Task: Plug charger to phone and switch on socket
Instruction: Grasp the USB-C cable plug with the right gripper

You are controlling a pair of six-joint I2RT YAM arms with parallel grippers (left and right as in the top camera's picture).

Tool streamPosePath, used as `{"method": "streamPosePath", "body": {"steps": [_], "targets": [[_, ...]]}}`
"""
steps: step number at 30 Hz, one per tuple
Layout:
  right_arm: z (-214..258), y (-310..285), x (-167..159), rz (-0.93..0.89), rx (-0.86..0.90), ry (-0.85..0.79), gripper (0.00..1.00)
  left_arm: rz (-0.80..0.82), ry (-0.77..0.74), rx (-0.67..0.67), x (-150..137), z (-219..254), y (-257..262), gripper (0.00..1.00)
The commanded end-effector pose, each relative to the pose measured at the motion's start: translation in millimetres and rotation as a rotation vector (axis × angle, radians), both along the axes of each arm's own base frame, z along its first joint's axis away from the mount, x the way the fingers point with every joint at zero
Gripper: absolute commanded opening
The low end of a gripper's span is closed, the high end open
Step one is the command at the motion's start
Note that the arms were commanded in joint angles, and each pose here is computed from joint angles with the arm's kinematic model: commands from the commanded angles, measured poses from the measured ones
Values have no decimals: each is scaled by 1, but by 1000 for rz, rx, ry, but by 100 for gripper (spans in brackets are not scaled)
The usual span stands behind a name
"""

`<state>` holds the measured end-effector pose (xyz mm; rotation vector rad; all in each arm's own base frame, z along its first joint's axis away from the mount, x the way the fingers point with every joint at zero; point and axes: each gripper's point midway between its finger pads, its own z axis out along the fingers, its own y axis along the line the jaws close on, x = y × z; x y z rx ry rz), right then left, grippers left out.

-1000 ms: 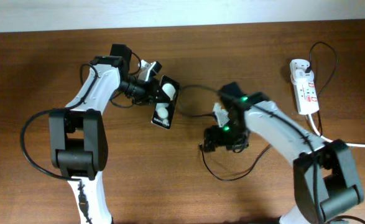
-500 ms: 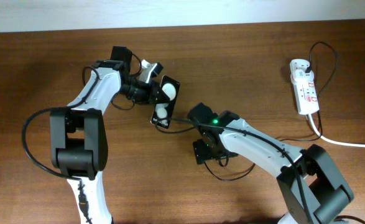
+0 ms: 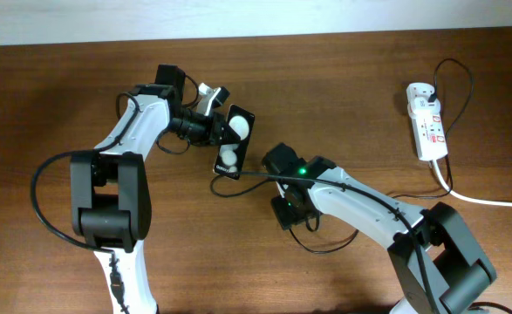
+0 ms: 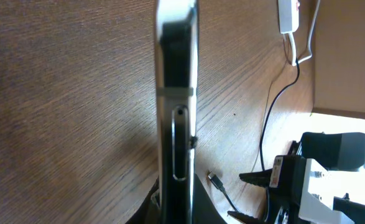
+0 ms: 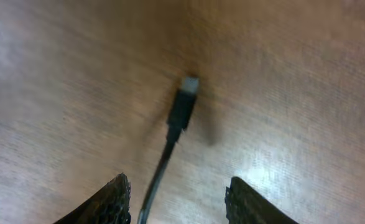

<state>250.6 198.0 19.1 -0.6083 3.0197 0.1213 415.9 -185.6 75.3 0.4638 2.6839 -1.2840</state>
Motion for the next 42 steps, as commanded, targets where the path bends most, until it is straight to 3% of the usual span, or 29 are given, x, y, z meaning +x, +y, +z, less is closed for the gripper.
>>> {"method": "streamPosePath", "body": {"steps": [1,3,9,15,23,33,37,38,39,40,42], "targets": [[1,7,3,35,31,-19,50,-14,-28,-48,-2,17,-5,0],[4,22,8,43,108,-30,49,-14,-29,-48,-2,17,-5,0],[2,16,7,39,72,-29,48,2,-8,-48,-2,17,-5,0],[-6,10,0,26,61,-12,31,2,-8,-48,-2,17,-5,0],[-12,6,-1,7,39,-5,18,2,-8,-48,-2,17,-5,0],[-21,3,0,4,13,-2,22,2,-7,-47,-2,17,-5,0],[-22,4,1,4,15,-2,13,12,6,-47,-2,17,-5,0],[-22,4,1,4,14,-1,14,13,7,-47,-2,17,-5,0],[-21,4,1,4,14,-2,41,13,6,-47,-2,17,-5,0],[-21,4,2,4,15,-4,48,13,6,-47,-2,17,-5,0],[-20,1,6,-25,14,-6,48,13,6,-47,-2,17,-5,0]]}}
